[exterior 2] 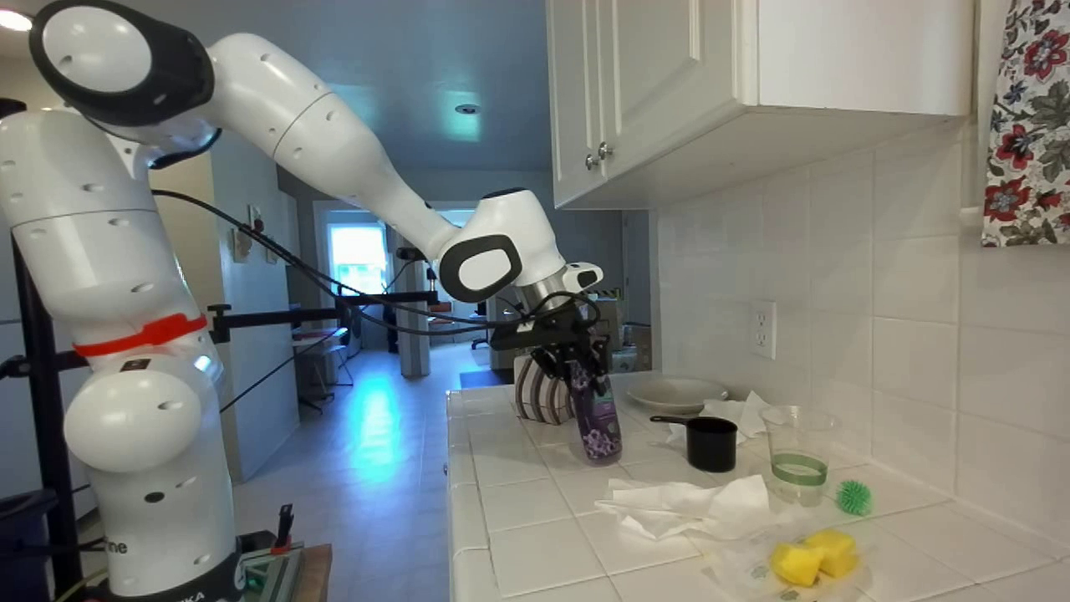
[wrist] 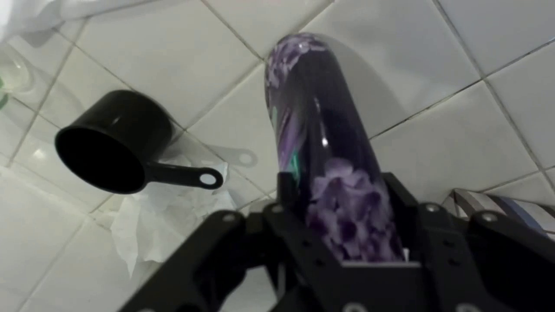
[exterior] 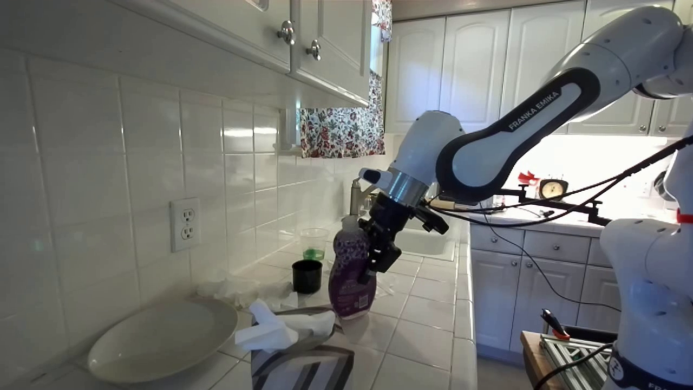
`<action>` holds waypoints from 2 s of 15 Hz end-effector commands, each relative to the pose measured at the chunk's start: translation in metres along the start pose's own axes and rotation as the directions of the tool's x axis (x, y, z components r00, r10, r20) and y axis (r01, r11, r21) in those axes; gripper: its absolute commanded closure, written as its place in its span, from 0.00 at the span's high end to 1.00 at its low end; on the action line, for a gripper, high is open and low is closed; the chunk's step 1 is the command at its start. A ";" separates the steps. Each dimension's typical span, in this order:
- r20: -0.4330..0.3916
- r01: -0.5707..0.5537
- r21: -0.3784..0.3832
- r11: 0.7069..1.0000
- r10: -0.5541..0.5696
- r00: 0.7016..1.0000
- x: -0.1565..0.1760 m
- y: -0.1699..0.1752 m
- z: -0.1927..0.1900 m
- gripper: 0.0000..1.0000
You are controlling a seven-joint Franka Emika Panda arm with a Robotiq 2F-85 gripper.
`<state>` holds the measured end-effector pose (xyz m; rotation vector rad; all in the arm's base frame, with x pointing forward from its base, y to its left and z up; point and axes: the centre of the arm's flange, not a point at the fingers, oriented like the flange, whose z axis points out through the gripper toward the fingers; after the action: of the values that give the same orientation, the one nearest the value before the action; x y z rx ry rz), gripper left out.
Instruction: Pick up the bottle, then pour some of its contents into the cup
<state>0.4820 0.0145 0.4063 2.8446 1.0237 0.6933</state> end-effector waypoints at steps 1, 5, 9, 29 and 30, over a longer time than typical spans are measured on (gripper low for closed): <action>-0.014 0.021 0.013 1.000 -0.020 1.000 -0.006 0.006 -0.014 0.84; -0.022 0.008 0.015 1.000 -0.007 1.000 -0.007 0.008 -0.019 1.00; -0.029 -0.009 0.007 1.000 0.009 1.000 -0.009 0.012 -0.023 1.00; 0.235 -0.213 -0.028 0.977 0.214 0.948 -0.016 -0.014 -0.053 1.00; 0.236 -0.215 -0.029 0.976 0.216 0.947 -0.014 -0.019 -0.056 1.00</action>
<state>0.4509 0.0018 0.4363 2.9808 0.6975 0.3567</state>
